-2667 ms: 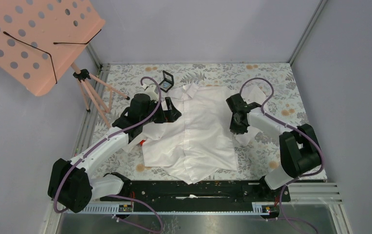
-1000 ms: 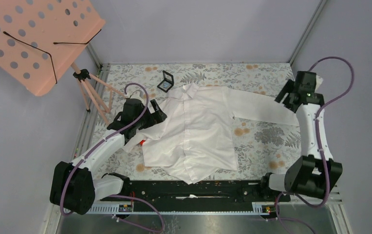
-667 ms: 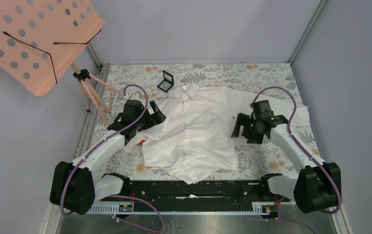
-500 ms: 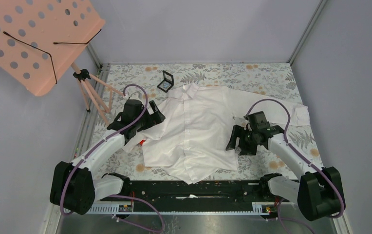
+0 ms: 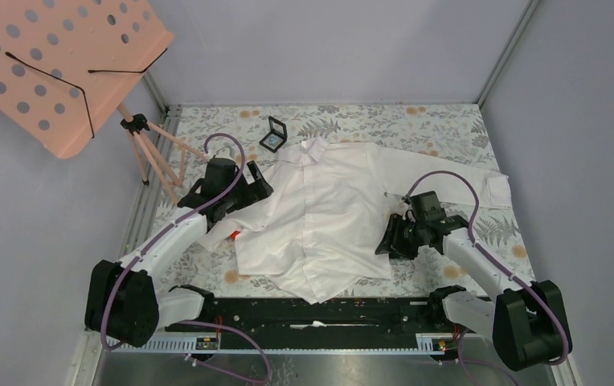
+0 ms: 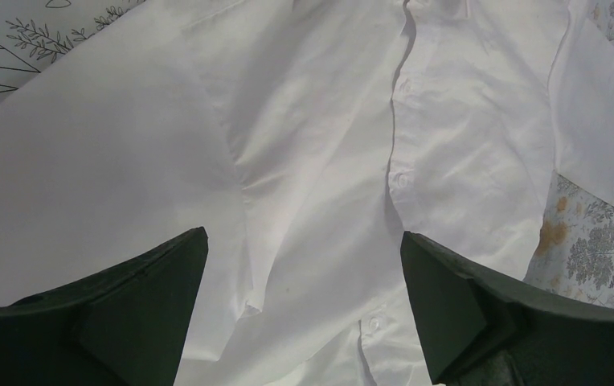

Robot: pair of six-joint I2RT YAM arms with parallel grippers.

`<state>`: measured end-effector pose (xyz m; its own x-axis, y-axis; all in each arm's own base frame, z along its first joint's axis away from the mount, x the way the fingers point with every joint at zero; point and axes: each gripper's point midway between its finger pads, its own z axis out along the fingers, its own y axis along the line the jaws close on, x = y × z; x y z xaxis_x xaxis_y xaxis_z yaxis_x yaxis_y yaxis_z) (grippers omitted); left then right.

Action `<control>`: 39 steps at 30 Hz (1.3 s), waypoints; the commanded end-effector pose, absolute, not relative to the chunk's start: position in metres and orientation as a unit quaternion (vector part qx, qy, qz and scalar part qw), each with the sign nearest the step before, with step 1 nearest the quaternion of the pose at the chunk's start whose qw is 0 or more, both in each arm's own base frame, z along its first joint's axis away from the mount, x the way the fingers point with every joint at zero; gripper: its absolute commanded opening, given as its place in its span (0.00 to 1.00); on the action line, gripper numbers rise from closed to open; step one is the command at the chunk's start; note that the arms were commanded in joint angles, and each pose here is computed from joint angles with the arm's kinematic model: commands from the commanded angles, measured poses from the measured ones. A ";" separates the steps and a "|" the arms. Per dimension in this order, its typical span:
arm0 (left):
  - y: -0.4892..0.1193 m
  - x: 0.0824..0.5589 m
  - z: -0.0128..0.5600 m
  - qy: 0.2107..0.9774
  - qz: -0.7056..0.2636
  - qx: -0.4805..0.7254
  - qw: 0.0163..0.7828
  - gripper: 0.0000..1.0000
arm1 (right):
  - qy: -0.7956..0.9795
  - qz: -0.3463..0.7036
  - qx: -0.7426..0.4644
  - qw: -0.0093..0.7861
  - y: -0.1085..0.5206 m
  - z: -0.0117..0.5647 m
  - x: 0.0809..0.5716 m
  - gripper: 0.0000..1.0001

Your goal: Pin the brooch onto the clothing

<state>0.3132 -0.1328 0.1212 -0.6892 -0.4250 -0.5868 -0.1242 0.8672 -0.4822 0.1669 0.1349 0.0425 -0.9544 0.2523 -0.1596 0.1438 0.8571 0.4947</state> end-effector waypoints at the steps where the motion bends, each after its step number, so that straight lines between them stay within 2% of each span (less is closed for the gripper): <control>1: -0.132 0.328 0.142 0.883 -0.211 -0.158 0.390 0.99 | 0.954 0.252 0.096 0.127 0.138 0.055 0.172 0.50; 3: -0.133 0.328 0.141 0.883 -0.212 -0.157 0.389 0.99 | 0.959 0.233 0.095 0.131 0.131 0.055 0.171 0.56; 7: -0.132 0.327 0.141 0.883 -0.211 -0.156 0.388 0.99 | 0.962 0.213 0.088 0.145 0.123 0.062 0.169 0.56; 11: -0.134 0.327 0.141 0.883 -0.214 -0.156 0.387 0.99 | 0.960 0.225 0.082 0.143 0.127 0.069 0.164 0.51; 17: -0.135 0.326 0.141 0.883 -0.218 -0.156 0.385 0.99 | 0.964 0.217 0.091 0.125 0.125 0.051 0.155 0.42; 24: -0.133 0.325 0.141 0.883 -0.215 -0.155 0.388 0.99 | 0.965 0.216 0.091 0.118 0.127 0.047 0.151 0.40; 30: -0.132 0.324 0.140 0.883 -0.213 -0.155 0.389 0.99 | 0.961 0.234 0.092 0.114 0.134 0.047 0.152 0.29; 34: -0.132 0.325 0.142 0.882 -0.213 -0.155 0.391 0.99 | 0.961 0.230 0.090 0.125 0.133 0.052 0.159 0.08; 36: -0.131 0.325 0.145 0.880 -0.213 -0.155 0.396 0.99 | 0.958 0.228 0.088 0.147 0.133 0.063 0.169 0.02; 39: -0.130 0.326 0.149 0.878 -0.211 -0.153 0.401 0.99 | 0.951 0.232 0.084 0.187 0.135 0.085 0.189 0.00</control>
